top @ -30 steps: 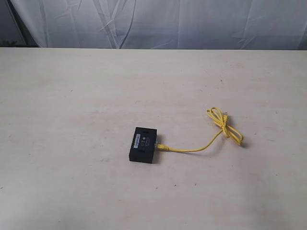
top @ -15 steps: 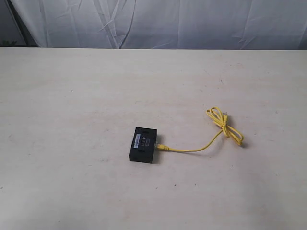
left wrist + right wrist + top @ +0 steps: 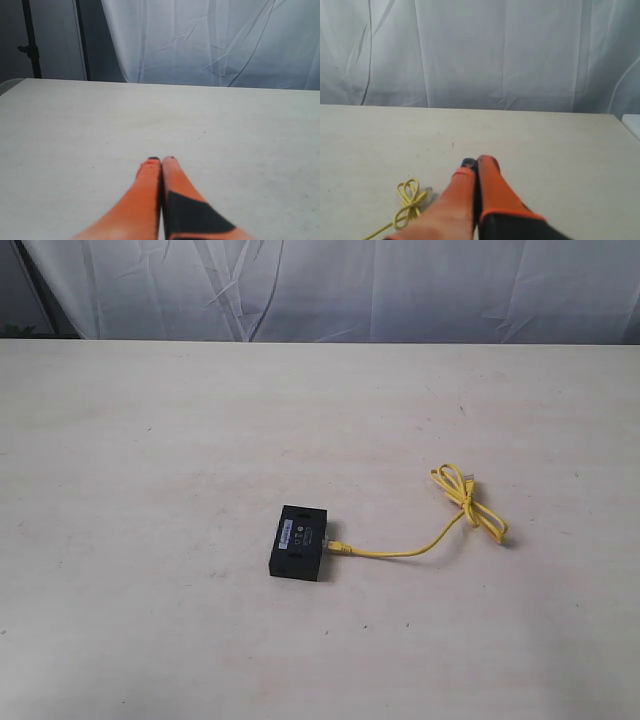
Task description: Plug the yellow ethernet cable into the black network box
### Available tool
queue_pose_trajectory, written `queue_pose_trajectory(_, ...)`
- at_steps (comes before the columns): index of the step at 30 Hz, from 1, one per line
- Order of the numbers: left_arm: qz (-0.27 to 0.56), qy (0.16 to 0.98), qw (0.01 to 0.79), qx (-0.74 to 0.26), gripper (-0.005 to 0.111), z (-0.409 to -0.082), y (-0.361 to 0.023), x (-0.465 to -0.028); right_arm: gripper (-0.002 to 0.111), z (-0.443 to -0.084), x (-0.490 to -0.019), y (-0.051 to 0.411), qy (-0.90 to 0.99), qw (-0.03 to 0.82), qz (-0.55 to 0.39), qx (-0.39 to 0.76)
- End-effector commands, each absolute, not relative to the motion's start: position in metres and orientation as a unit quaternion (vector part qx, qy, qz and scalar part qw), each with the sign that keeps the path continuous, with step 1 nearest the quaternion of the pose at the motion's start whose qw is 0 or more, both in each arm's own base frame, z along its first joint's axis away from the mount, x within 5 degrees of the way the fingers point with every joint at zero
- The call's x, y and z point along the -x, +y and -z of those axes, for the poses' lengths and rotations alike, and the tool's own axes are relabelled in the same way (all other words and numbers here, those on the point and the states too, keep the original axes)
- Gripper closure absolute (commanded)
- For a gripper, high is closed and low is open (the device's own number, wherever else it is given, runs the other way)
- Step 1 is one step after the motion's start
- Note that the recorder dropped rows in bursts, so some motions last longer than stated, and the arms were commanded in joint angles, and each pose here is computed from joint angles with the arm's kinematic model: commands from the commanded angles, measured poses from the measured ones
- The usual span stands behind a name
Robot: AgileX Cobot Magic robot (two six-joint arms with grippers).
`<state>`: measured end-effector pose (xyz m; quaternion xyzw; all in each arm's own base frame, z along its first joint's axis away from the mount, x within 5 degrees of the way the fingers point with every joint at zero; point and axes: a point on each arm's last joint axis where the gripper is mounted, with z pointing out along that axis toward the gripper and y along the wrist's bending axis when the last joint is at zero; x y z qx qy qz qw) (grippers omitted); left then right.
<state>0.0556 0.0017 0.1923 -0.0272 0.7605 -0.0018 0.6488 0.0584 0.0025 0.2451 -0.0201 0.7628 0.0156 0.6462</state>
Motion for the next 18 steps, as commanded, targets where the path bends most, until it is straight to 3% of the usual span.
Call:
queue_pose_trajectory(1, 0.0, 0.756, 0.654, 0.028, 0.107, -0.192, 0.002, -0.055, 0.108, -0.229, -0.053, 0.002, 0.752, 0.659, -0.016, 0.014)
queue_pose_trajectory(12, 0.0, 0.753, 0.657, 0.028, 0.107, -0.193, 0.002, -0.056, 0.108, -0.187, -0.054, 0.003, 0.776, 0.63, -0.04, -0.002)
queue_pose_trajectory(18, 0.0, 0.753, 0.657, 0.028, 0.107, -0.193, 0.002, -0.056, 0.108, -0.187, -0.055, 0.003, 0.774, 0.632, -0.039, 0.0)
